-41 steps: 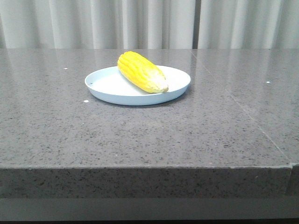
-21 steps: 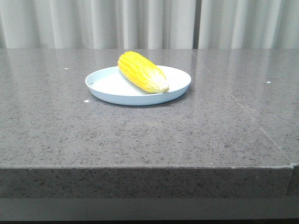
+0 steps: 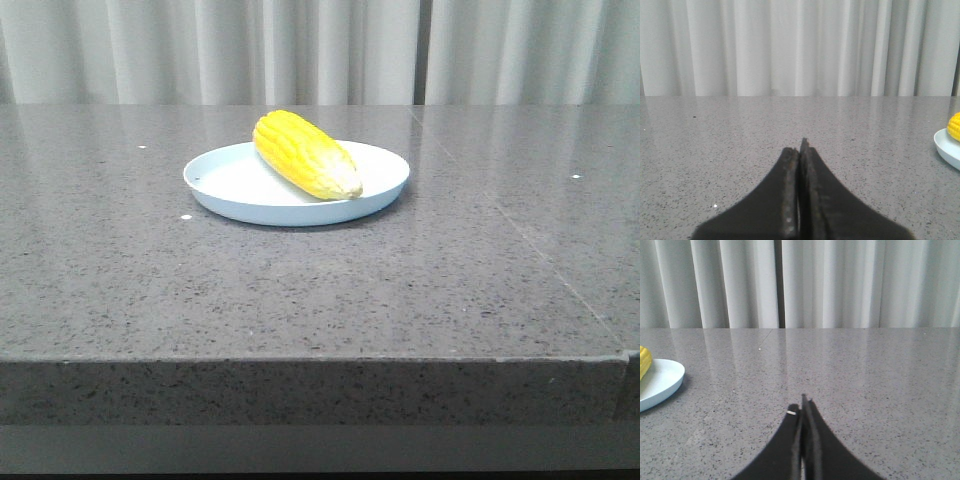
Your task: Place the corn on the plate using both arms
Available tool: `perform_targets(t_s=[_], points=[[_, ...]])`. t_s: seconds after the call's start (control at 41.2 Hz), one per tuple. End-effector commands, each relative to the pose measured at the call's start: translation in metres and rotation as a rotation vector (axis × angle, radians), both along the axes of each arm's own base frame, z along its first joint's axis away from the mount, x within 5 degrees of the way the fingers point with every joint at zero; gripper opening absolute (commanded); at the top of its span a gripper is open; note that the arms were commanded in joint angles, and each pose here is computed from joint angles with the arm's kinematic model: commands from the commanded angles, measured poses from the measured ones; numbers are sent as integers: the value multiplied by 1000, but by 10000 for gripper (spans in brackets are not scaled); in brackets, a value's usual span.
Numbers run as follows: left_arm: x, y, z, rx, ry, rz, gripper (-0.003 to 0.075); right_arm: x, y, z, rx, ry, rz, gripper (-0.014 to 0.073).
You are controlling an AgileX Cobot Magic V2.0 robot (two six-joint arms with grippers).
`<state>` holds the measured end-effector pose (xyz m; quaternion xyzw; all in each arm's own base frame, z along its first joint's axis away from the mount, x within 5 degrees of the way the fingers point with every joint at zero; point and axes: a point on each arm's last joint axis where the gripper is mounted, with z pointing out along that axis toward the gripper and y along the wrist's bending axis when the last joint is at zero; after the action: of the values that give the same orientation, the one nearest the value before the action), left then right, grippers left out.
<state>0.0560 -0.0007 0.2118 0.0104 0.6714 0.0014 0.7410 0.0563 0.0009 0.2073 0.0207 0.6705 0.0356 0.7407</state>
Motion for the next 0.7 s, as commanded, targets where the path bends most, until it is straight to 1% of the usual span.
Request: perform_targets(t_s=[0.0, 0.097, 0.339, 0.436, 0.679], points=[[-1, 0, 0, -11, -71, -1, -20, -4, -2, 16, -17, -121, -36, -70], [-1, 0, 0, -11, -71, -1, -20, -4, -3, 16, -20, -125, -53, -70], [-1, 0, 0, -11, -71, -1, -20, -4, -3, 17, -20, -131, -48, -70], [-1, 0, 0, -11, -71, -1, -20, -4, -3, 17, 0, -133, -45, -70], [-1, 0, 0, -11, -71, -1, -20, -4, -2, 16, -17, -129, -44, -70]])
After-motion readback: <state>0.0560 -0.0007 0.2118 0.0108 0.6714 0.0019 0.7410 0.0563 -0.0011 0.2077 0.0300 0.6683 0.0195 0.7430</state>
